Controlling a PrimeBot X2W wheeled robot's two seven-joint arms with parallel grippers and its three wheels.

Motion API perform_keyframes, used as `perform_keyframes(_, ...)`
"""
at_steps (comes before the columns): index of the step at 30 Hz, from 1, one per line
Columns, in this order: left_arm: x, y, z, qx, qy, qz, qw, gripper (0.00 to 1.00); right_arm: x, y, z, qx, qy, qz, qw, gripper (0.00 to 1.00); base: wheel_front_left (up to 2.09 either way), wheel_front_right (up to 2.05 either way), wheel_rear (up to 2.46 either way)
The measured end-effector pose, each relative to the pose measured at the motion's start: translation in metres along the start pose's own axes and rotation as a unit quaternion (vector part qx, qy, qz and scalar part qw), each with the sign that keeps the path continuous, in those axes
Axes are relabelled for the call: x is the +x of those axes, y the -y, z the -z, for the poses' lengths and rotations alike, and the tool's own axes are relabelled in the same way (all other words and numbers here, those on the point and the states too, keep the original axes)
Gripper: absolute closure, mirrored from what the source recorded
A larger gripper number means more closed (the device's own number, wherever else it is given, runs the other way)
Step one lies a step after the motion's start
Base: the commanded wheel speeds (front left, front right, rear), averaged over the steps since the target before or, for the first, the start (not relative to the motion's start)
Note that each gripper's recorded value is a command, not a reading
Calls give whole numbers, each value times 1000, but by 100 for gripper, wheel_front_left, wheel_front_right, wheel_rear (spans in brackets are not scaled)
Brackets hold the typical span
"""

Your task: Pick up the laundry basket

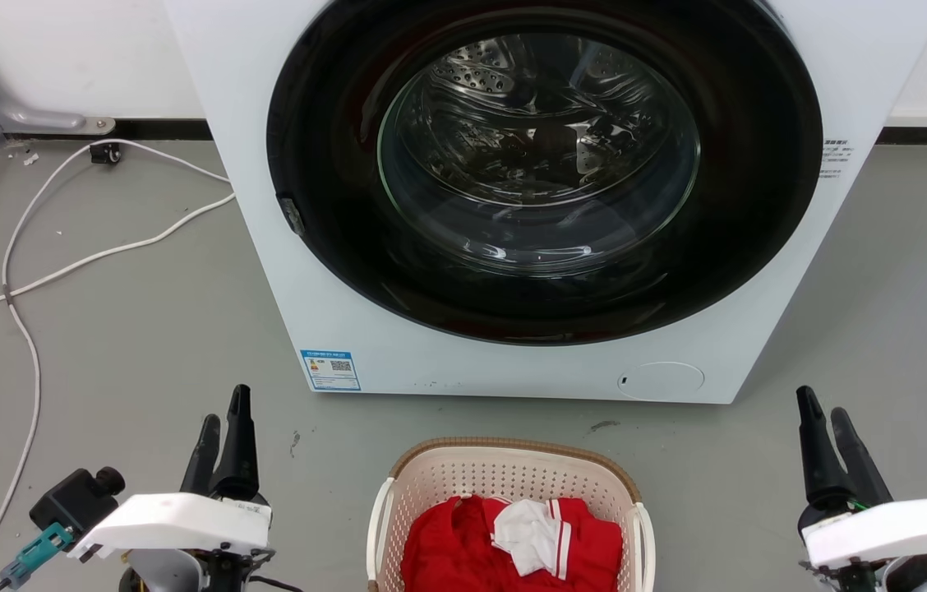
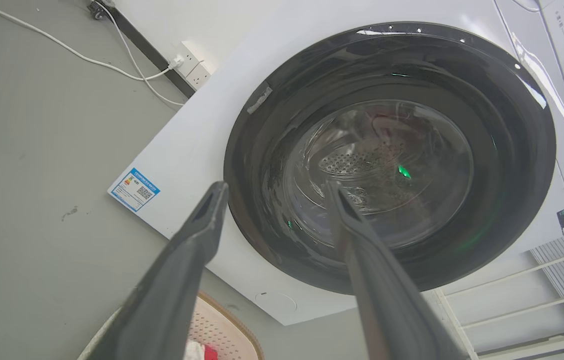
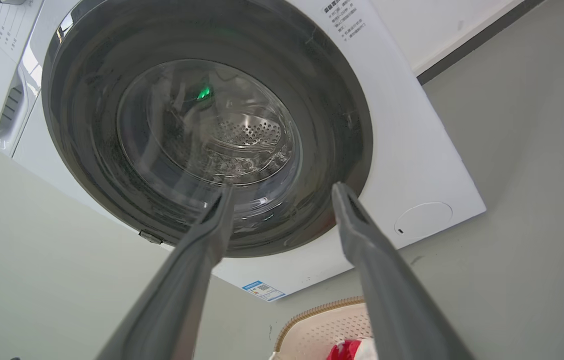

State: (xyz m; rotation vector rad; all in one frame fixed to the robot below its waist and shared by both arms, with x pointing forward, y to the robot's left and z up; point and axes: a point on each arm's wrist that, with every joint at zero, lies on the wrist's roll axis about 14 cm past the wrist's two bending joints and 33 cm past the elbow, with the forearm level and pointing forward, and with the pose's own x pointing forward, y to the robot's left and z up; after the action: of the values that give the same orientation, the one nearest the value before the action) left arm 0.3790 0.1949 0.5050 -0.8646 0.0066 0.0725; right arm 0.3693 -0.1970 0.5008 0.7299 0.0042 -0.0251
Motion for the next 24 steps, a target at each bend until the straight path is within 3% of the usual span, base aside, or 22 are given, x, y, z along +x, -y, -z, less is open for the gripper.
perform_keyframes(24,-4,5,-4,134,24,14,991,0,-5,-5,-3,-163,15,-16,986,0,0,0,0)
